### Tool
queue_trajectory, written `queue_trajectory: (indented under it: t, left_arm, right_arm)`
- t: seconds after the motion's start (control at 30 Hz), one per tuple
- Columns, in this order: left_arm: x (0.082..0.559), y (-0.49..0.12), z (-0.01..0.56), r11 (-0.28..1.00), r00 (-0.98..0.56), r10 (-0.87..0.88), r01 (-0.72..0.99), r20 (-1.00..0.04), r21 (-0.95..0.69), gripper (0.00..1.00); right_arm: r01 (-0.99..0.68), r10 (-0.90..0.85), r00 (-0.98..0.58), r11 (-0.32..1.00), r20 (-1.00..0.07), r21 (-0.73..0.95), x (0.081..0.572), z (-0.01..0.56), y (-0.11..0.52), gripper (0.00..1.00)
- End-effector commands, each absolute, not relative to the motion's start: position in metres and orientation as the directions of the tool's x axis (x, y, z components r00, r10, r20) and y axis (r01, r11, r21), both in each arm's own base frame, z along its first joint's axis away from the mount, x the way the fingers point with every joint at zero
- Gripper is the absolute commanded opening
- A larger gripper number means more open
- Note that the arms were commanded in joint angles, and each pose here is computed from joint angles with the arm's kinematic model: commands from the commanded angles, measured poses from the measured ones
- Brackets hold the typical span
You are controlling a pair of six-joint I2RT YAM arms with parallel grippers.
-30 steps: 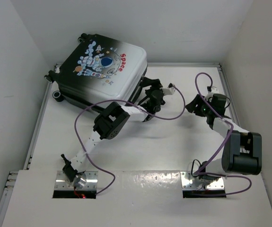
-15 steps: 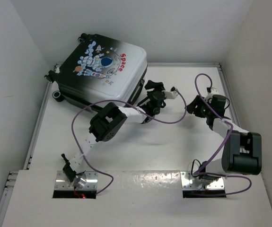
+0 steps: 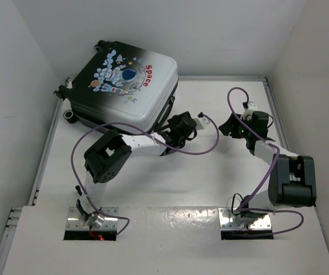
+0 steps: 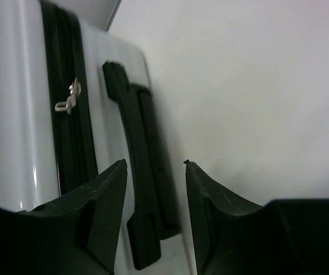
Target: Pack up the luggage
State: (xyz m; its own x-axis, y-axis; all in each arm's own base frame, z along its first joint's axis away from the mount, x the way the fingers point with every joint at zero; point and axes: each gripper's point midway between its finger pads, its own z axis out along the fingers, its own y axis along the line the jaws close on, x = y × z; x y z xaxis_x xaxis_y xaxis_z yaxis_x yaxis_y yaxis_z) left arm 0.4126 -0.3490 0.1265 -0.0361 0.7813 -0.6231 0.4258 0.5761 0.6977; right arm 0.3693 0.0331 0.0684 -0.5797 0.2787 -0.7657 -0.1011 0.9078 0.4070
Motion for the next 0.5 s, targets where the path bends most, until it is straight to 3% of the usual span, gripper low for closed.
queue_trajectory:
  t: [0.0, 0.23, 0.47]
  left_arm:
    - [0.431, -0.317, 0.113, 0.615, -0.154, 0.783, 0.332, -0.602, 0.715, 0.5]
    - [0.474, -0.29, 0.077, 0.596, -0.299, 0.796, 0.229, -0.527, 0.77, 0.53]
    - [0.482, -0.27, 0.036, 0.506, -0.343, 0.84, 0.215, -0.421, 0.835, 0.54]
  right_arm:
    - [-0.186, 0.227, -0.497, 0.915, -0.838, 0.358, 0.396, 0.098, 0.035, 0.55]
    - [-0.176, 0.224, -0.502, 0.919, -0.835, 0.353, 0.397, 0.096, 0.033, 0.55]
    - [-0.167, 0.214, -0.495, 0.928, -0.842, 0.334, 0.396, 0.099, 0.025, 0.55]
